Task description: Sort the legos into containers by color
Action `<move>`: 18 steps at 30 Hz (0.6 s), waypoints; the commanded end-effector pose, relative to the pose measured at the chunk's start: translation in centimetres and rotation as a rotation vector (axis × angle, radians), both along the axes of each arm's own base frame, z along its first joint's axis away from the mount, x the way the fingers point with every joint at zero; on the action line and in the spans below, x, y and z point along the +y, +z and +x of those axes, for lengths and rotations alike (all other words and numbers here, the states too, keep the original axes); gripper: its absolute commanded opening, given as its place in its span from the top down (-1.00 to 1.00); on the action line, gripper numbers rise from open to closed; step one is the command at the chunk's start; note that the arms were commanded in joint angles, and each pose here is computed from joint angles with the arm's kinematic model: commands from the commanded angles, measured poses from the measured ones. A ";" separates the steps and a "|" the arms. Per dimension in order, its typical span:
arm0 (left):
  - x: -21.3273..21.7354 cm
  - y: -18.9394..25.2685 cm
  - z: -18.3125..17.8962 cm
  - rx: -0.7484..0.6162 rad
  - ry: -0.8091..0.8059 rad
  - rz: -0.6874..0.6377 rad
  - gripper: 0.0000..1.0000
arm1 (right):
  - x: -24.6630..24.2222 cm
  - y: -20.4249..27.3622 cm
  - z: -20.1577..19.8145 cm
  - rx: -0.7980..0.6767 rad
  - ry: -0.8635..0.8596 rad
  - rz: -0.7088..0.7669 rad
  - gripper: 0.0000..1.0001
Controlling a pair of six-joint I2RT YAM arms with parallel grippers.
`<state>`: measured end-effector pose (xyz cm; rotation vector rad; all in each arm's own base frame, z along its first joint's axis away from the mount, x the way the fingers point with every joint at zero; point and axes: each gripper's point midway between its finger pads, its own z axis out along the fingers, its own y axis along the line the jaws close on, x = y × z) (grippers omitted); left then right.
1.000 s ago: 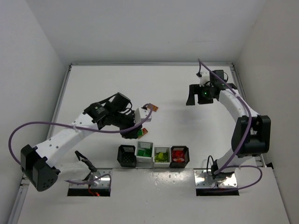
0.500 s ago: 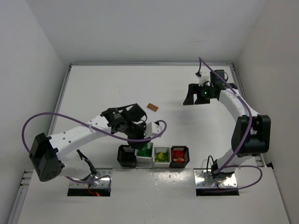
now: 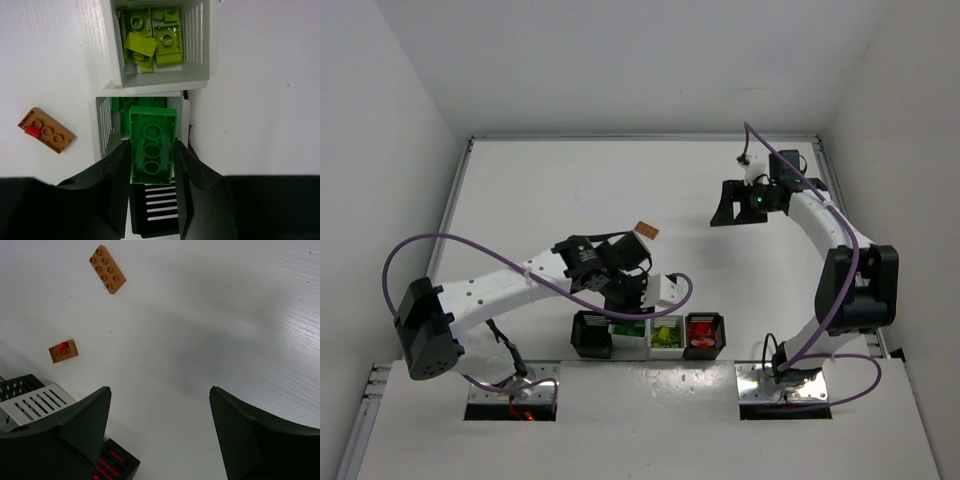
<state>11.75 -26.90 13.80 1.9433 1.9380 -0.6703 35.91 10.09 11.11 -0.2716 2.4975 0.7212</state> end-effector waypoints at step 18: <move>-1.4 14.4 11.6 -0.293 0.374 -0.335 -0.29 | 6.0 1.5 4.5 -0.120 0.185 -0.107 -0.52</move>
